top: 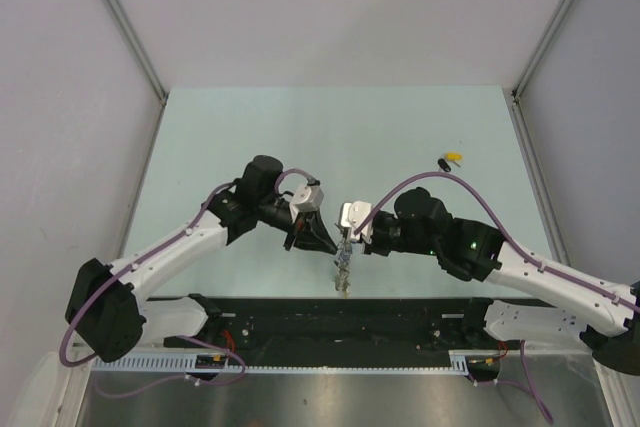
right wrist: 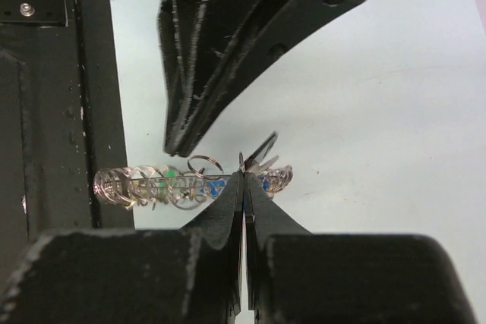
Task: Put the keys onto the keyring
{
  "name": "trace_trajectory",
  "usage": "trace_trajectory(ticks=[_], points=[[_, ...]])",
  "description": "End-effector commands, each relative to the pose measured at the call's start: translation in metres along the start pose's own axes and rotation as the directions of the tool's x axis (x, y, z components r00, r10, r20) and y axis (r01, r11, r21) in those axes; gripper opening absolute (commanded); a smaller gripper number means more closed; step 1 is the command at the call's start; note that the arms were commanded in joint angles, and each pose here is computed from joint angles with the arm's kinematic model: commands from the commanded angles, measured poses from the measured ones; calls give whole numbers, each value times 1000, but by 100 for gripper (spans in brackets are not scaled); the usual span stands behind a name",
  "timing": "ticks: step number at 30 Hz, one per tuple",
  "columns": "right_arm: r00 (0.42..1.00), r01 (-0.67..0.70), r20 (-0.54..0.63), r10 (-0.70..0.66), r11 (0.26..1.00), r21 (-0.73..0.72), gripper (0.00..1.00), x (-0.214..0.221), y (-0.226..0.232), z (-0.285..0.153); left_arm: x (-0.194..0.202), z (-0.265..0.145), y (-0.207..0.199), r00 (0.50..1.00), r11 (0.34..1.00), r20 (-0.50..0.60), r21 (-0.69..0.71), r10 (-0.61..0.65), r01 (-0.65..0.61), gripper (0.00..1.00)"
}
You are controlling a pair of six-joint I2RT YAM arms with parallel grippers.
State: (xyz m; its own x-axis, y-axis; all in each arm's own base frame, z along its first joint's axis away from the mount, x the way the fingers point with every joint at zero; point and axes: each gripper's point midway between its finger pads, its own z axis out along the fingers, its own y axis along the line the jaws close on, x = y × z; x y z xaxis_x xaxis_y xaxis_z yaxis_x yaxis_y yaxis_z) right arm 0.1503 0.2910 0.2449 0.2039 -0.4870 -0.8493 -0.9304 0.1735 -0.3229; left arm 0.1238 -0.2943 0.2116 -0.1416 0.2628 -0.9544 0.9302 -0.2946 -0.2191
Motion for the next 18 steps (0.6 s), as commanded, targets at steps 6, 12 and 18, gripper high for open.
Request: trace_trajectory(ticks=[6, 12, 18], points=[[991, -3, 132, -9, 996, 85, 0, -43, -24, -10, -18, 1, -2, 999, 999, 49, -43, 10, -8, 17], [994, -19, 111, 7, 994, 107, 0, -38, -29, -5, -25, -13, 22, 999, 966, 35, -256, 35, -25, 40], [995, -56, 91, 39, 980, 192, 0, -33, -47, -3, -44, -65, 54, 993, 822, 108, -569, 42, 27, 66]])
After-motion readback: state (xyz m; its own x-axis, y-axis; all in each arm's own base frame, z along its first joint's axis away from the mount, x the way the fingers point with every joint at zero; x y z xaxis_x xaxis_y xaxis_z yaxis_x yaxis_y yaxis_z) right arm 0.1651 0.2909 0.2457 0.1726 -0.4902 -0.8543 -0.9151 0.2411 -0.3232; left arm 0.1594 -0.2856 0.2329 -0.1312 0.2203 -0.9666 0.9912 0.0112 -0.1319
